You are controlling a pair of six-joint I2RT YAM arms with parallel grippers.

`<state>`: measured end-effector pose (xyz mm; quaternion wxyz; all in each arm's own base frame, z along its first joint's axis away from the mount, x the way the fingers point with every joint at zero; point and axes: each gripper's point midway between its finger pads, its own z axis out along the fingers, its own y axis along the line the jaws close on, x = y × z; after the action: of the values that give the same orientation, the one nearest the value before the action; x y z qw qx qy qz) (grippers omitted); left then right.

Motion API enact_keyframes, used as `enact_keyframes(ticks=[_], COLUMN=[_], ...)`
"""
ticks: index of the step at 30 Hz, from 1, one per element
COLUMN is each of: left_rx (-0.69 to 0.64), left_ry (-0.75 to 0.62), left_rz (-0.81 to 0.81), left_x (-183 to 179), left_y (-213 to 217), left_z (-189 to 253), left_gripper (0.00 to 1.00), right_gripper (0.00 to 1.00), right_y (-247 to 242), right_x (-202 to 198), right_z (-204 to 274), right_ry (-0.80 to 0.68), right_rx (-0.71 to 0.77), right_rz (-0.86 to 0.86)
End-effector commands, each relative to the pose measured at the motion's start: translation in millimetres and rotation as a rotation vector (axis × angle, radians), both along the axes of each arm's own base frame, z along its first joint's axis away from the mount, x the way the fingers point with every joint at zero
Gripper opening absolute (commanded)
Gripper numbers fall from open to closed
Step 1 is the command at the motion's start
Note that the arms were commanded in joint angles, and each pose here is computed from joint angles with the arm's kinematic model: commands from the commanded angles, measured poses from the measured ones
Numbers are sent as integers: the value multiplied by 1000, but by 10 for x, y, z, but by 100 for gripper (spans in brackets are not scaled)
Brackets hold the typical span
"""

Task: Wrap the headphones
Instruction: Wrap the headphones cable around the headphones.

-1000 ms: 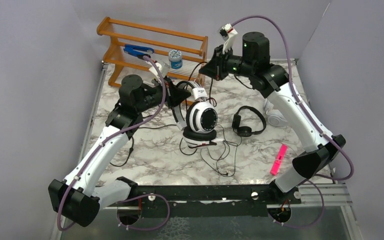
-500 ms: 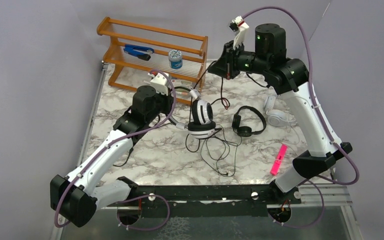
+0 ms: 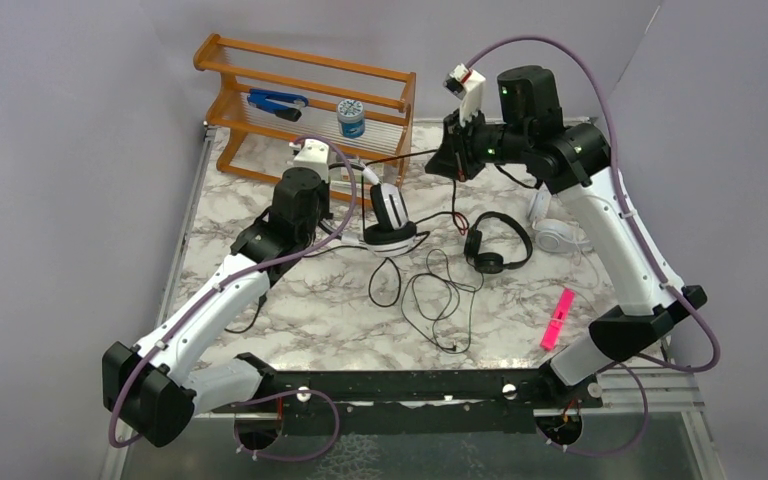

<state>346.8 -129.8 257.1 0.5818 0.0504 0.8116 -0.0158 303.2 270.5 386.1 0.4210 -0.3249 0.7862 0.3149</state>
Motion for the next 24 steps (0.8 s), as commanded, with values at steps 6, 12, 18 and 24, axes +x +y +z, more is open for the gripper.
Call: enact_keyframes(ticks=[6,12,18,24], left_rx=[37,-84,-211,-274], left_ry=[-7,-21,-110,-100], left_rz=[127,104,57,70], left_x=[20,-72,-229,-286], left_y=[253,173,138,135], left_z=[9,-62,-24,-128], left_gripper=[0,0,0,0], right_gripper=[1,1,1,1], right_y=[-180,-177,-108,34], right_x=[-182,-202,-188,-250], right_z=[273,402,494,636], right_ry=[-102,-80,-44,-23], right_rx=[21,70,107,183], right_rz=[-12,-48,-50,15])
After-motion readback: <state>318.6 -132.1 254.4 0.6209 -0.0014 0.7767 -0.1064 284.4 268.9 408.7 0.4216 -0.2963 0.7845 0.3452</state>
